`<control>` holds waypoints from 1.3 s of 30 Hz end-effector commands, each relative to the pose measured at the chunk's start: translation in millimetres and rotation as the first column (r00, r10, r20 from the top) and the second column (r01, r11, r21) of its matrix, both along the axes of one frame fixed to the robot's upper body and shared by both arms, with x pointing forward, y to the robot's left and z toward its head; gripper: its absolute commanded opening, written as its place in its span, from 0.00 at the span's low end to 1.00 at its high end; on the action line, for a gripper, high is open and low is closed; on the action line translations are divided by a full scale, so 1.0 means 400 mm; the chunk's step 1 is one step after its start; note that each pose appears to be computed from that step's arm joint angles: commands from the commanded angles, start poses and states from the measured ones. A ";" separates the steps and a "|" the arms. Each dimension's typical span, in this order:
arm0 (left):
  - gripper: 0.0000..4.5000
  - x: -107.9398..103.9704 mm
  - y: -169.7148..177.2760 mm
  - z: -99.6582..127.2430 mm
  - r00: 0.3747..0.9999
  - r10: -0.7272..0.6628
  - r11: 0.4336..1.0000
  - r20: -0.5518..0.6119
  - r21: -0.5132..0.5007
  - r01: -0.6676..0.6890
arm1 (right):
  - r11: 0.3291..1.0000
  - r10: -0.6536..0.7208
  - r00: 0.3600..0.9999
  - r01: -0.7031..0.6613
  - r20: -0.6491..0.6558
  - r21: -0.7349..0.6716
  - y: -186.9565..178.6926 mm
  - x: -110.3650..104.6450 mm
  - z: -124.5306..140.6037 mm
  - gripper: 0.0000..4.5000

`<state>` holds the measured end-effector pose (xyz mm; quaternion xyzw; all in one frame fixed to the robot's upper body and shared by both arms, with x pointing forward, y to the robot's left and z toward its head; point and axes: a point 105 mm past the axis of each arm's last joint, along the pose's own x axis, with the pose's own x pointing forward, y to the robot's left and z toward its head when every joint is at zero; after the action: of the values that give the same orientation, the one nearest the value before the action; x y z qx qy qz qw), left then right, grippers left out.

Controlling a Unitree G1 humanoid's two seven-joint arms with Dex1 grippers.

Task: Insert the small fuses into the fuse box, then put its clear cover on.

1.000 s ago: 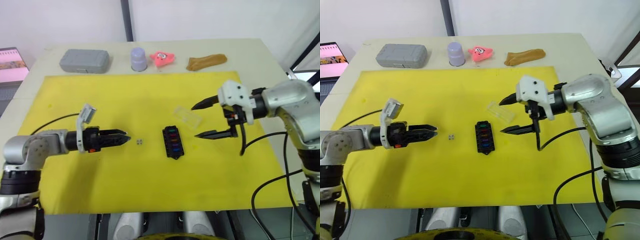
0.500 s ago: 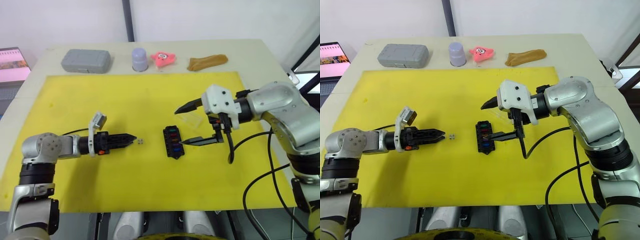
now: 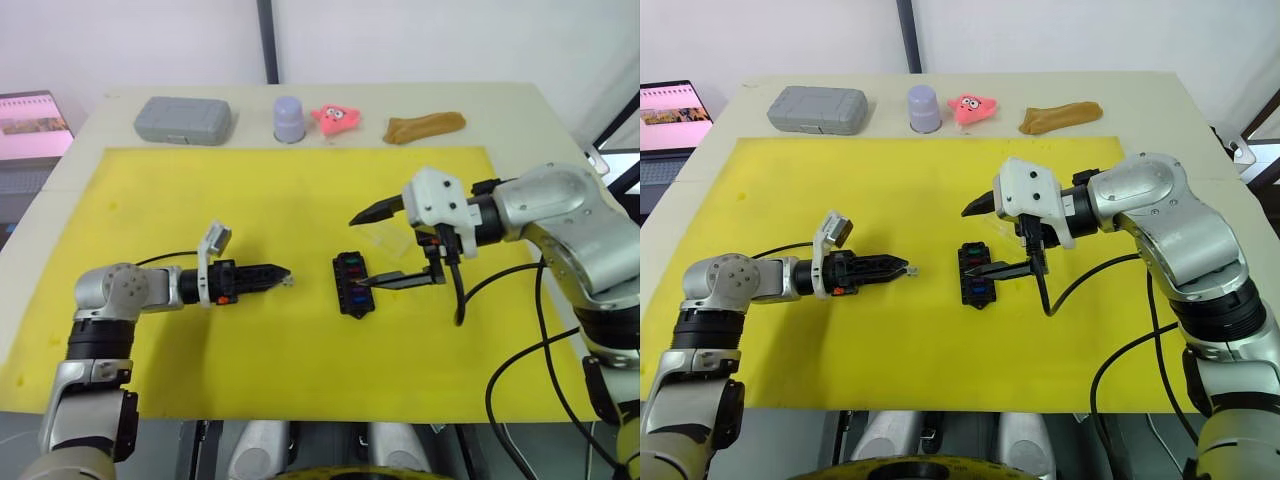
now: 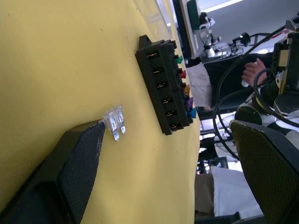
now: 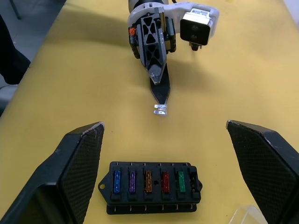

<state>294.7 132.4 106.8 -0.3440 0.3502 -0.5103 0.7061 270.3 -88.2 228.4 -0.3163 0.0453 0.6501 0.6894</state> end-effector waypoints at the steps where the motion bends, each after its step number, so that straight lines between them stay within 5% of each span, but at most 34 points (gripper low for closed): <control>1: 1.00 0.009 -0.009 -0.051 1.000 0.012 0.996 -0.017 0.086 -0.010 | 1.000 0.019 0.998 -0.020 0.061 0.004 0.011 -0.009 0.031 0.98; 11: 1.00 0.012 -0.028 -0.065 1.000 0.004 0.998 -0.021 0.062 -0.003 | 1.000 0.016 0.997 -0.017 0.069 0.006 0.012 -0.010 0.033 0.98; 16: 0.59 0.020 -0.035 -0.064 1.000 0.009 0.998 -0.008 0.066 -0.009 | 1.000 0.018 0.997 -0.018 0.071 0.004 0.013 -0.009 0.035 1.00; 28: 0.59 0.027 -0.025 -0.075 1.000 0.030 0.995 -0.002 0.093 -0.030 | 1.000 0.017 0.997 -0.017 0.072 0.003 0.019 -0.007 0.034 1.00; 31: 0.38 0.030 -0.019 -0.077 0.999 0.039 0.994 0.002 0.102 -0.039 | 1.000 0.016 0.997 -0.017 0.073 0.004 0.020 -0.005 0.034 1.00; 34: 0.03 0.031 -0.013 -0.082 0.999 0.045 0.992 0.007 0.114 -0.046 | 1.000 0.016 0.997 -0.017 0.073 0.005 0.021 -0.004 0.035 1.00; 39: 0.01 0.026 -0.011 -0.089 0.999 0.039 0.990 0.023 0.136 -0.042 | 1.000 0.016 0.997 -0.016 0.074 0.005 0.020 -0.005 0.036 1.00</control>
<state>307.3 123.6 85.5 -0.3052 0.3492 -0.4941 0.7354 272.7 -83.8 231.3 -0.3240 0.0408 0.6435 0.6923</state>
